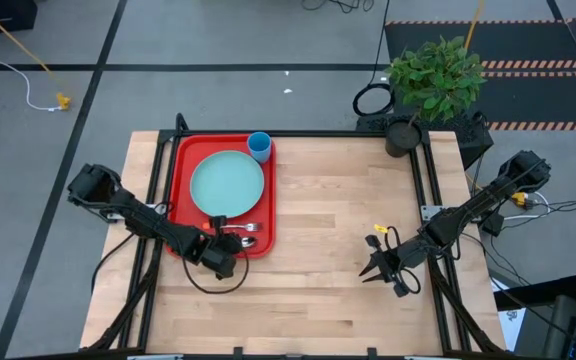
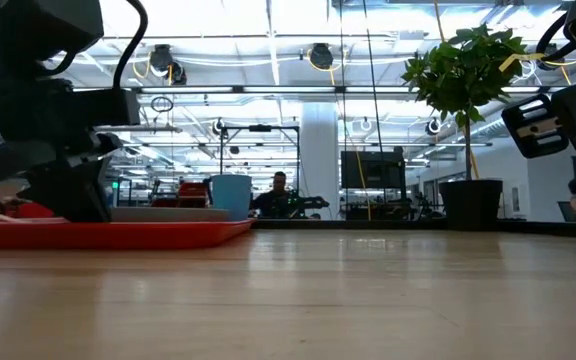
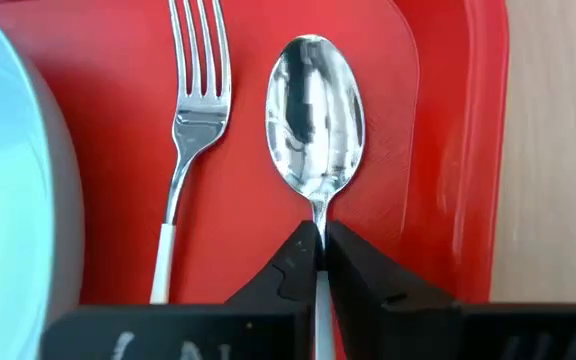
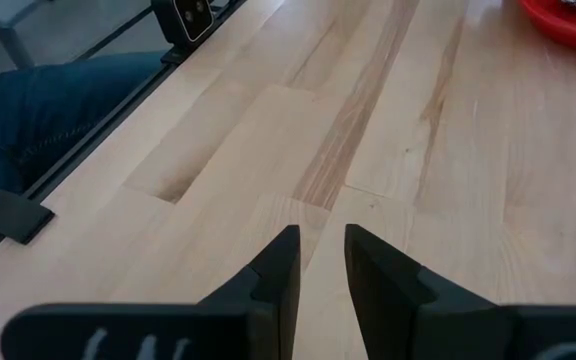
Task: Pick and place plate/cup/fork/spoon on tray
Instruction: Put the orange spoon on the red serving tray to the right of the orange fork, then return to Home Position
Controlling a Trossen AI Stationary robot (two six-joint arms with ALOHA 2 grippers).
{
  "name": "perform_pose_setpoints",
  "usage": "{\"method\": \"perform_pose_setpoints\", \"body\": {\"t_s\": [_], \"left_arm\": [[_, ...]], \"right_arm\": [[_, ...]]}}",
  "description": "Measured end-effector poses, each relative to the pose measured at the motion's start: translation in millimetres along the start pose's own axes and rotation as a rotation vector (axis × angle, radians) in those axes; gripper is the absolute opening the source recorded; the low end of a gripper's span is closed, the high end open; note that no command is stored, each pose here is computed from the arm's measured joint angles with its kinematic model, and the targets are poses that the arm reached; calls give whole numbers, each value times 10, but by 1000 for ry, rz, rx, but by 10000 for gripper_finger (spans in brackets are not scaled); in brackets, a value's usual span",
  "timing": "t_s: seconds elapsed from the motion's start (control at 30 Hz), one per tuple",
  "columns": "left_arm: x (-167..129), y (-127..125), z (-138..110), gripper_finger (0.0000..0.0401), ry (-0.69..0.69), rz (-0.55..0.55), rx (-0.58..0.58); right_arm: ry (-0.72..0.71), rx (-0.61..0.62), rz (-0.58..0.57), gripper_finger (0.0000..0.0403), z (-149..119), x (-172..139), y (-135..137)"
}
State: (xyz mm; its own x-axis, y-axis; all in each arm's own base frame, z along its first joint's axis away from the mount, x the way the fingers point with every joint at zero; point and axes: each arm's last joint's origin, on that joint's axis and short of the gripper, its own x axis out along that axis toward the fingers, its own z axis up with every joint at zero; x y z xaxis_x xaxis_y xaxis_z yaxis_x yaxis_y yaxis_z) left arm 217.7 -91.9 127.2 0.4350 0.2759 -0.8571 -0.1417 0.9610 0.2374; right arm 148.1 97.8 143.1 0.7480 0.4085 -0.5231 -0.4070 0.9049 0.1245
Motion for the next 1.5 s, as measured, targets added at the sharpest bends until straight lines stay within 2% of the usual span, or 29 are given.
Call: {"method": "perform_pose_setpoints", "body": {"t_s": [0.33,0.47,0.6,0.73,0.97,1.2,1.5], "left_arm": [[-19,-3,28,87,-7,-7,-4],[-92,19,122,102,-37,-16,-72],[-262,53,366,101,-100,-39,-130],[-486,119,647,93,-195,-57,-125],[-815,256,1045,90,-353,31,-13],[-797,438,1210,90,-418,101,40],[-718,645,1261,90,-400,155,12]], "right_arm": [[-1,0,0,73,1,0,0],[-15,-6,3,73,16,-9,3],[-54,-26,10,73,60,-59,7],[-115,-45,16,73,124,-150,7],[-181,-130,-19,57,181,-331,-25],[-250,-268,-95,5,239,-485,-128],[-263,-280,-235,1,268,-555,-331]]}}
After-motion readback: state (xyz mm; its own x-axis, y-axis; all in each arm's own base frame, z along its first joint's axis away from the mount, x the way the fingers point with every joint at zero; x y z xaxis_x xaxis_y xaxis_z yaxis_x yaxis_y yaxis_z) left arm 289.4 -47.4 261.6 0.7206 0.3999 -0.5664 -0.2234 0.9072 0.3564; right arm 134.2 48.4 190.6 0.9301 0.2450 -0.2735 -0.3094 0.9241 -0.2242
